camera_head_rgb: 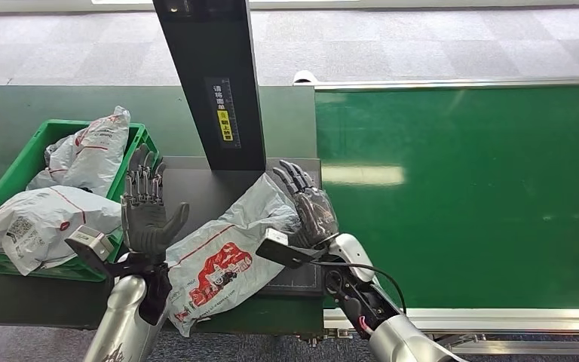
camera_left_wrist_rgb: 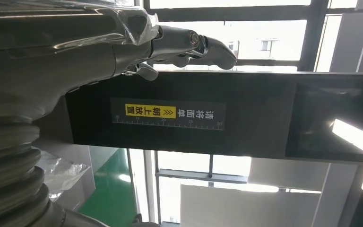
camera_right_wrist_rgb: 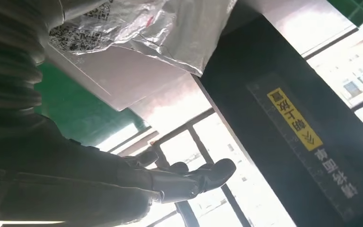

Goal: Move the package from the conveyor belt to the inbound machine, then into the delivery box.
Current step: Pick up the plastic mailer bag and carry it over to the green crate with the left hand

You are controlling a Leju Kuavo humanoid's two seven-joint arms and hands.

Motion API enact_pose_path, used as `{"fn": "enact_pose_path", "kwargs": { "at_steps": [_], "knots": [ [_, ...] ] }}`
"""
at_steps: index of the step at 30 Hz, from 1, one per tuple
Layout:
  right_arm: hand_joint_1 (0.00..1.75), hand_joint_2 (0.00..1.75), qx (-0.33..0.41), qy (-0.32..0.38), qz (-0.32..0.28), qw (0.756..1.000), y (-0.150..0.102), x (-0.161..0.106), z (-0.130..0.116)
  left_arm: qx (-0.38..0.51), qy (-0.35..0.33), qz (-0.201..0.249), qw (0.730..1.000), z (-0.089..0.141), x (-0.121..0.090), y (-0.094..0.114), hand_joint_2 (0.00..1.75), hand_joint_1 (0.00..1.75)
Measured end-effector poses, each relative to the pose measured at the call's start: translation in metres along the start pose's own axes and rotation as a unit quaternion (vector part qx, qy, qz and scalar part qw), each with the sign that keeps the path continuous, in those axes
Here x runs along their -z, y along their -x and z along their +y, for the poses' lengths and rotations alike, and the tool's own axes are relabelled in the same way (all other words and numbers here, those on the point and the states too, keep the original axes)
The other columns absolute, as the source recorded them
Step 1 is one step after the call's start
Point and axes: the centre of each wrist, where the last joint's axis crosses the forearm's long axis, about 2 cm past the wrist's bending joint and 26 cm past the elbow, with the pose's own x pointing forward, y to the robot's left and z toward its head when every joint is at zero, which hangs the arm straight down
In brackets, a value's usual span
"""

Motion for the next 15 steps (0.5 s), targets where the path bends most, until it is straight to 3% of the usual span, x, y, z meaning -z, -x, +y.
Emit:
{"fn": "enact_pose_path", "kwargs": {
  "at_steps": [8, 15],
  "knots": [
    [0.00, 1.75, 0.187, 0.040, 0.005, 0.981, 0.013, -0.016, -0.011, -0.019, 0.039, 0.008, 0.999, 0.002, -0.007, 0.001, 1.75, 0.00],
    [0.00, 1.75, 0.151, 0.085, 0.004, 0.985, 0.025, -0.045, -0.036, -0.002, 0.120, 0.034, 0.992, 0.003, -0.030, 0.001, 1.75, 0.00]
  ]
}}
